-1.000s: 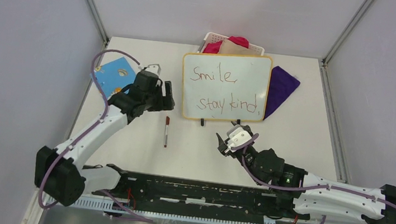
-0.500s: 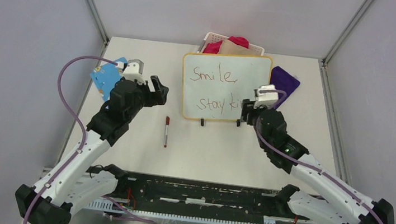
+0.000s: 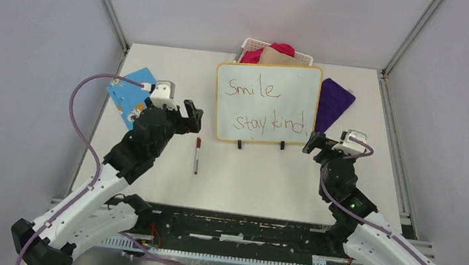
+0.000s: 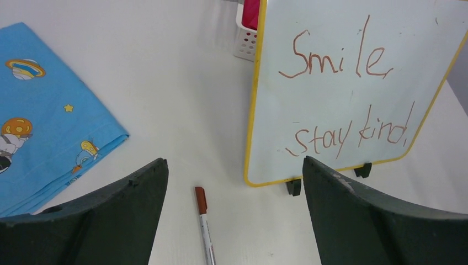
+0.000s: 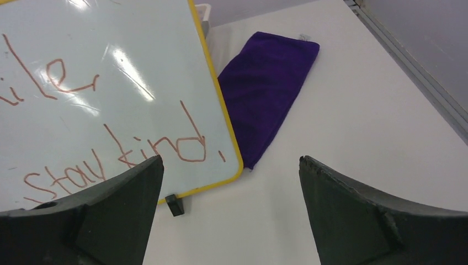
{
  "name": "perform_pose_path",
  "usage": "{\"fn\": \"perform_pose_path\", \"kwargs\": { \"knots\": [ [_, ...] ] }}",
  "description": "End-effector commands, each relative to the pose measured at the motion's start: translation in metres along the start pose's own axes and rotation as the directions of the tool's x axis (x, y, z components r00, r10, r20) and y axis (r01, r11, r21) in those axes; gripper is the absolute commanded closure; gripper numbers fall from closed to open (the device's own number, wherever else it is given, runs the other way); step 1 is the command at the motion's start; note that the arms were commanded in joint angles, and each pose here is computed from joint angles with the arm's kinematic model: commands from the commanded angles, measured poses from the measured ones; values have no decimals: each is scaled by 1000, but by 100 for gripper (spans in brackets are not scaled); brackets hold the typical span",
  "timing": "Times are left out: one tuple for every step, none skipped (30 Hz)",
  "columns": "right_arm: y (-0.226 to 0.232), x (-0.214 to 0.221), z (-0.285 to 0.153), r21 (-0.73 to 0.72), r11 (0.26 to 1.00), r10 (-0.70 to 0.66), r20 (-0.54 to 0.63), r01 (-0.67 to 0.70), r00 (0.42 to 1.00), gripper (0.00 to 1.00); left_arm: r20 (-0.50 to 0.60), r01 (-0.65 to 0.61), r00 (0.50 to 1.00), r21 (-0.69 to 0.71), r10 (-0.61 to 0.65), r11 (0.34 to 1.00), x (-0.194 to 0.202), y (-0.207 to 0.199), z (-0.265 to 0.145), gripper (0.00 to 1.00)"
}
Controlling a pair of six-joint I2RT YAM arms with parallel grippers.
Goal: Write a sentence on the whiteboard
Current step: Reset both arms
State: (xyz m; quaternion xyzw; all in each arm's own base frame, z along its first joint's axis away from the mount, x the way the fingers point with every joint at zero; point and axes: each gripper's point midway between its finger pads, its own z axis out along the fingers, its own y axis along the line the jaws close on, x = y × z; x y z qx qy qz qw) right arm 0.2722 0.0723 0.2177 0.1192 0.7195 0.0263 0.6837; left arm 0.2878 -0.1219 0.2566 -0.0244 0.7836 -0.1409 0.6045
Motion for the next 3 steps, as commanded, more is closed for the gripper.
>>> {"fn": "perform_pose_path", "kwargs": {
  "knots": [
    [-14,0,1,65,994,80,60,-84,995,2,103,-33,994,-62,39,998,-17,9,-4,4],
    [-11,1,1,45,996,76,58,-79,995,2,111,-16,994,-75,24,997,-18,10,-4,4],
    [-8,2,1,31,997,72,55,-74,996,2,111,-2,994,-83,11,997,-17,11,-3,4]
  ]
}}
